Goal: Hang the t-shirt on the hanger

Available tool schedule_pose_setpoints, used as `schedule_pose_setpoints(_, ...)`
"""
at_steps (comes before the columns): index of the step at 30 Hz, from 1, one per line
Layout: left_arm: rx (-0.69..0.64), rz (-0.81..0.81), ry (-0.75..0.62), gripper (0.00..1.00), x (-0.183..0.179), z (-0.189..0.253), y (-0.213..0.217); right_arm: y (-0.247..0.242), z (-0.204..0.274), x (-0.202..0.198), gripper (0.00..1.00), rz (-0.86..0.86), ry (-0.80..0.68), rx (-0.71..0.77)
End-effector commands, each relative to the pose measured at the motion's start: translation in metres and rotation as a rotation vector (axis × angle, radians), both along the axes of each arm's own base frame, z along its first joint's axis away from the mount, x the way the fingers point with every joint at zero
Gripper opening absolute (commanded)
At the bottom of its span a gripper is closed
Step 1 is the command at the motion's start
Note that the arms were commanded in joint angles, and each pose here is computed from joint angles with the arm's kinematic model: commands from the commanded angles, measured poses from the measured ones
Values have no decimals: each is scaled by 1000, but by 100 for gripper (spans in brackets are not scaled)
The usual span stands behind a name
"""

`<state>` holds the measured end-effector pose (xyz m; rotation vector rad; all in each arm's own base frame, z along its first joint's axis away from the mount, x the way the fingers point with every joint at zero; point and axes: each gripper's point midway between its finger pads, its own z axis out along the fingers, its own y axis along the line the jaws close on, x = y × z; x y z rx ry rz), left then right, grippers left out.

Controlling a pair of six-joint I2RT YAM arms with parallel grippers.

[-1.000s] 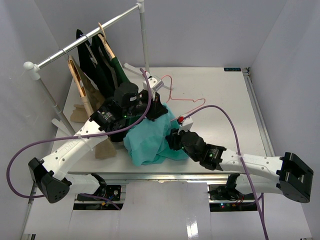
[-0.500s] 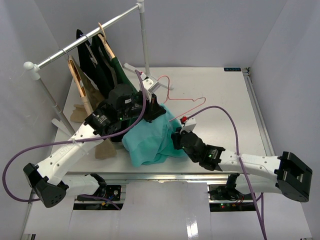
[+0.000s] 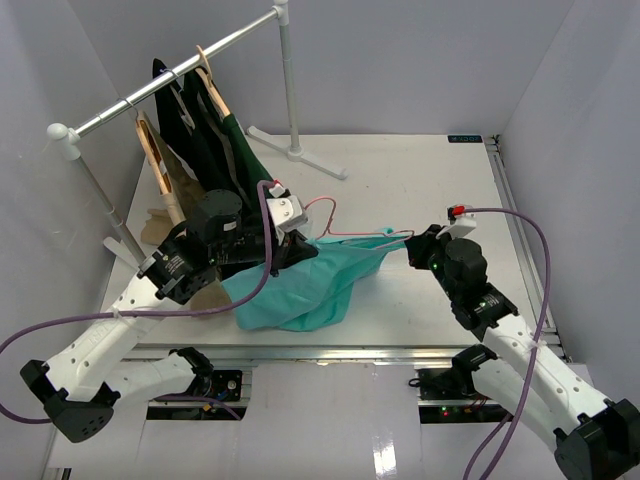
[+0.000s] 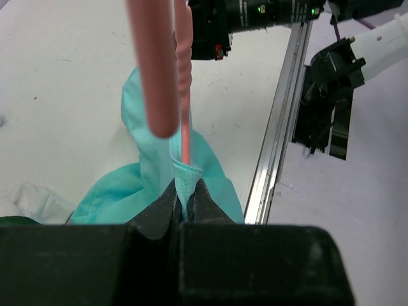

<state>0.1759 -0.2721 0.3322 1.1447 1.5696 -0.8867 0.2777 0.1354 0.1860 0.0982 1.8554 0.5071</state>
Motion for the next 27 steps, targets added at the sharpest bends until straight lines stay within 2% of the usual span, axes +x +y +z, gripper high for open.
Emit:
schedule_pose_setpoints(1,13,-55,-53,0,-15,16,10,-29,-24,4,8,-52,94,-61)
schedule_pose_setpoints(8,104,23,-48,0,5,-2,14,-34,-4,1,8,-39,62,-45)
schedule_pose_setpoints(15,148,52,-55,0,27,-12,5,-14,27,-22,8,134,30,-44)
schedule_pose_setpoints(19,149,-8,-28,0,27,-20,-8,-10,47,-29,8,188,-4,-56)
schedule_pose_setpoints(23,119,-135,22,0,17,-32,-28,17,74,-37,8,376,-28,-68)
schedule_pose_setpoints(27,95,-200,111,0,17,-48,-48,37,112,-39,8,517,-127,-80)
